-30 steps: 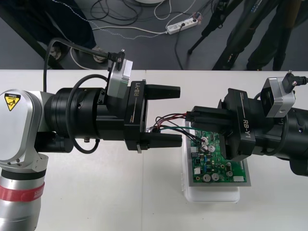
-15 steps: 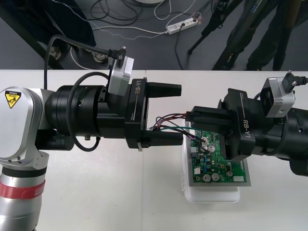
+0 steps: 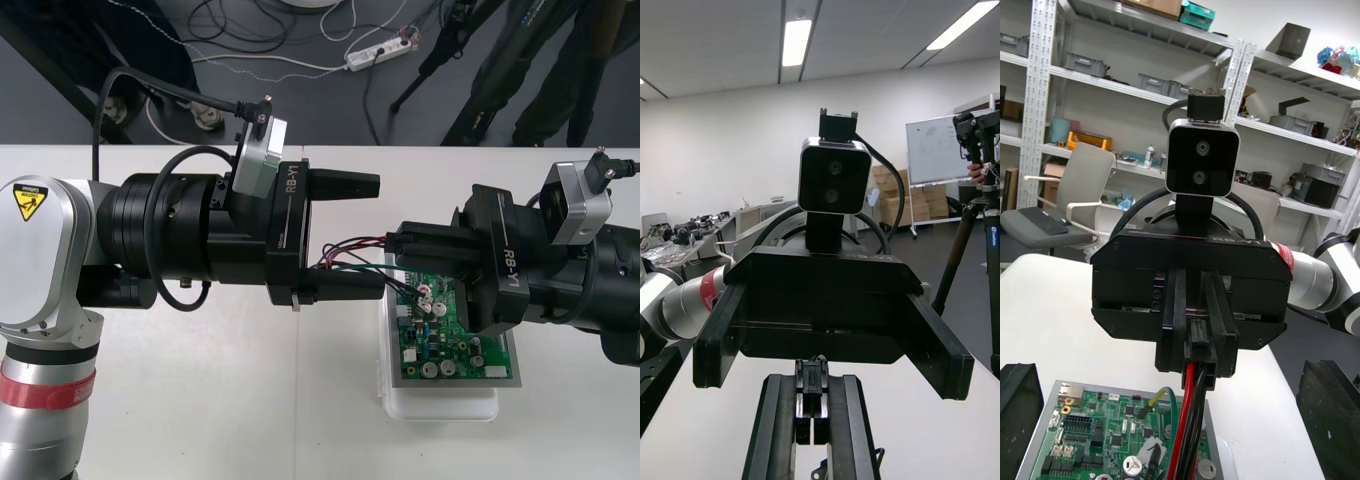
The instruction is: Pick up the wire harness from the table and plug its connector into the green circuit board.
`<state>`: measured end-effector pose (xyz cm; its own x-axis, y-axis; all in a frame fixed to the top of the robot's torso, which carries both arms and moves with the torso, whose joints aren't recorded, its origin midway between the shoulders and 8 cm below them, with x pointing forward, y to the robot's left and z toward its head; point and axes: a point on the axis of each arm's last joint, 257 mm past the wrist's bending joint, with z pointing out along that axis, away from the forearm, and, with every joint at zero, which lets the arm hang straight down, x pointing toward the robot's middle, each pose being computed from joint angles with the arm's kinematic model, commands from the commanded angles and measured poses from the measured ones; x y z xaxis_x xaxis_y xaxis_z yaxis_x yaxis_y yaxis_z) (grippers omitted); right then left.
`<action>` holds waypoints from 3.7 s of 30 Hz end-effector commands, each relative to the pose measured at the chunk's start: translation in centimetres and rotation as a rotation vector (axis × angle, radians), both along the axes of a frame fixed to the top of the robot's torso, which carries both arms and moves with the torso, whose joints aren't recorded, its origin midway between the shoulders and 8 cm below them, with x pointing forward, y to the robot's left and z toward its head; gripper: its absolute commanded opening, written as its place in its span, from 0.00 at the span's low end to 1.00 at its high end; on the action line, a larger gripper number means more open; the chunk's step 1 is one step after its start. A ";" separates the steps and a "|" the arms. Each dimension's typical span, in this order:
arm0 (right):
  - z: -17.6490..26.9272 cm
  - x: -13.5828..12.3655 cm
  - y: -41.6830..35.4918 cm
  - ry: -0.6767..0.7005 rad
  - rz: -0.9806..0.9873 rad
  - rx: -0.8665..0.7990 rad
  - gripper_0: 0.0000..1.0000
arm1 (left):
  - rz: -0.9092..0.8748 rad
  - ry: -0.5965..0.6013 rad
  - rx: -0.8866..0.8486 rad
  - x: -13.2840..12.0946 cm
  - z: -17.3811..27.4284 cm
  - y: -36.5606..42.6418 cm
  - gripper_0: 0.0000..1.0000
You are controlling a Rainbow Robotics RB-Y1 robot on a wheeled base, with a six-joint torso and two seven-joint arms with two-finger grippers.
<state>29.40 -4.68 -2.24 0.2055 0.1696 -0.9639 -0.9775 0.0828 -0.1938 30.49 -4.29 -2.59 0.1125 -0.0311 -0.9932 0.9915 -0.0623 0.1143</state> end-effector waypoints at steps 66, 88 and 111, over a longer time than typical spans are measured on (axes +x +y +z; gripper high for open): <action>1.3 -1.1 0.3 -0.023 0.044 0.022 1.00 | -0.023 0.015 -0.076 -0.3 3.2 -0.4 0.00; 0.4 -0.6 -0.8 -0.009 0.030 -0.029 1.00 | -0.051 0.024 -0.045 1.0 0.7 4.7 0.00; -7.1 0.6 -7.7 0.006 -0.033 -0.477 1.00 | -0.020 0.020 0.029 2.7 -1.2 10.5 0.00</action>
<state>29.02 -10.16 -9.43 0.1976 -0.2109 -0.9573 -0.9798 -0.0111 -0.1998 33.12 4.59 -4.38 -0.0596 -0.0361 -0.9976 0.9961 -0.0676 -0.0571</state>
